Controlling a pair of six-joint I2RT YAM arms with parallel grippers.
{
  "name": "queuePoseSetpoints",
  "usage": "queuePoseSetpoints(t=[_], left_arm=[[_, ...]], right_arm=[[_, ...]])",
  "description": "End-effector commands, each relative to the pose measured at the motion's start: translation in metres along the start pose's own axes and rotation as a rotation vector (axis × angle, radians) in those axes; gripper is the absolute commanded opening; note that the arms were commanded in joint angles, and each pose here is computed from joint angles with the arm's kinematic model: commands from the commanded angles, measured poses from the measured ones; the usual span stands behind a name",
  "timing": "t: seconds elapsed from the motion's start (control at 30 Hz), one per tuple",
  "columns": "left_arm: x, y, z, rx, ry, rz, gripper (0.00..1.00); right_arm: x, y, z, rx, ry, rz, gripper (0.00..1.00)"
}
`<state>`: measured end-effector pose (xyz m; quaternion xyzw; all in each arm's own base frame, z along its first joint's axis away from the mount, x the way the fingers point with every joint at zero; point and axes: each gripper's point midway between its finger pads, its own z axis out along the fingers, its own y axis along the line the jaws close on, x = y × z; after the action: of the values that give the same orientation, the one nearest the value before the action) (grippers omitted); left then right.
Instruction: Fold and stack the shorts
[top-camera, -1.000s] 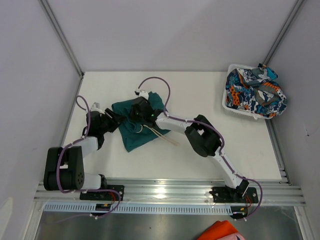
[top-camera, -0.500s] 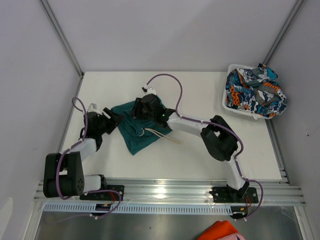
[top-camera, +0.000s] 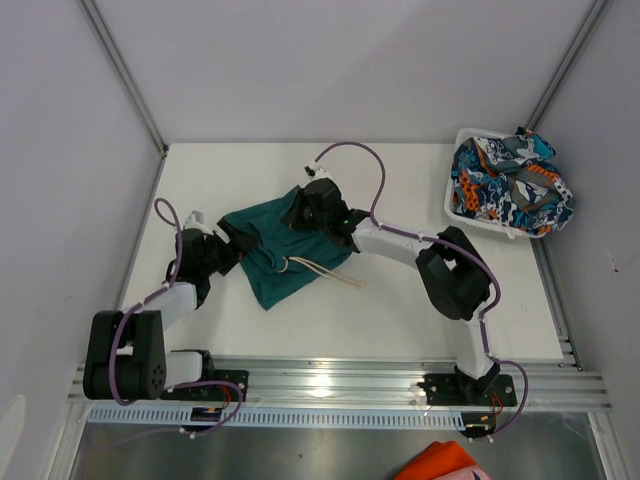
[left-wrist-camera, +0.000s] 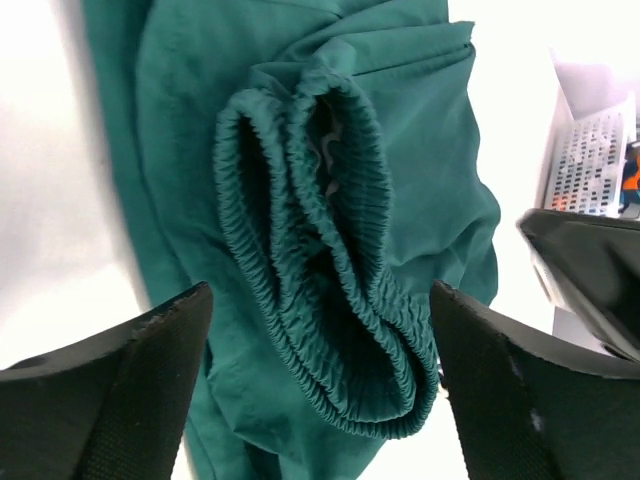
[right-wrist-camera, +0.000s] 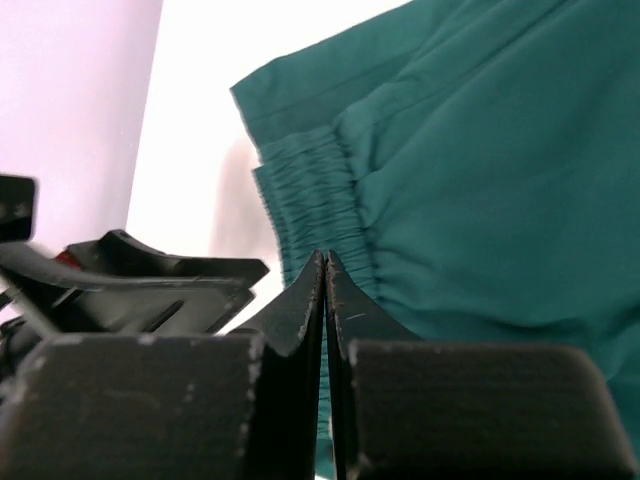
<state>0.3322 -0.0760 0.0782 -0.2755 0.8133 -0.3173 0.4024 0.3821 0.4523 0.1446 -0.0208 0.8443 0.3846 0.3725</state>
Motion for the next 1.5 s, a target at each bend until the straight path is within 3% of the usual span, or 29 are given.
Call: queuePoseSetpoints(t=[0.0, 0.13, 0.27, 0.7, 0.9, 1.03, 1.27, 1.33, 1.47], left_arm=[[0.002, -0.020, 0.004, 0.070, -0.010, 0.030, 0.92], [0.005, -0.021, 0.008, 0.066, -0.004, 0.037, 0.99], [0.008, -0.019, 0.011, 0.056, 0.004, 0.030, 0.99], [0.021, -0.018, 0.028, 0.071, 0.053, 0.000, 0.94], [0.019, -0.013, 0.031, 0.050, 0.034, 0.006, 0.79], [0.014, -0.010, 0.031, 0.025, 0.007, 0.011, 0.60], [0.011, -0.012, 0.037, 0.030, 0.011, 0.018, 0.40], [0.011, -0.012, 0.039, 0.030, 0.018, 0.026, 0.30], [0.007, -0.015, 0.042, 0.035, 0.020, 0.048, 0.24]], right_arm=[[0.016, 0.004, 0.008, -0.044, 0.067, -0.006, 0.01], [0.034, 0.005, 0.018, -0.067, 0.118, -0.010, 0.00], [0.061, 0.010, 0.027, -0.086, 0.192, -0.026, 0.00], [0.086, 0.010, 0.031, -0.095, 0.238, -0.030, 0.00], [0.077, 0.012, 0.025, -0.089, 0.209, -0.028, 0.00], [0.072, 0.009, 0.016, -0.081, 0.190, -0.021, 0.00], [0.043, -0.002, -0.021, -0.074, 0.100, 0.003, 0.00], [0.030, -0.007, -0.037, -0.065, 0.075, 0.007, 0.00], [0.008, -0.023, -0.066, -0.029, 0.023, -0.009, 0.00]])
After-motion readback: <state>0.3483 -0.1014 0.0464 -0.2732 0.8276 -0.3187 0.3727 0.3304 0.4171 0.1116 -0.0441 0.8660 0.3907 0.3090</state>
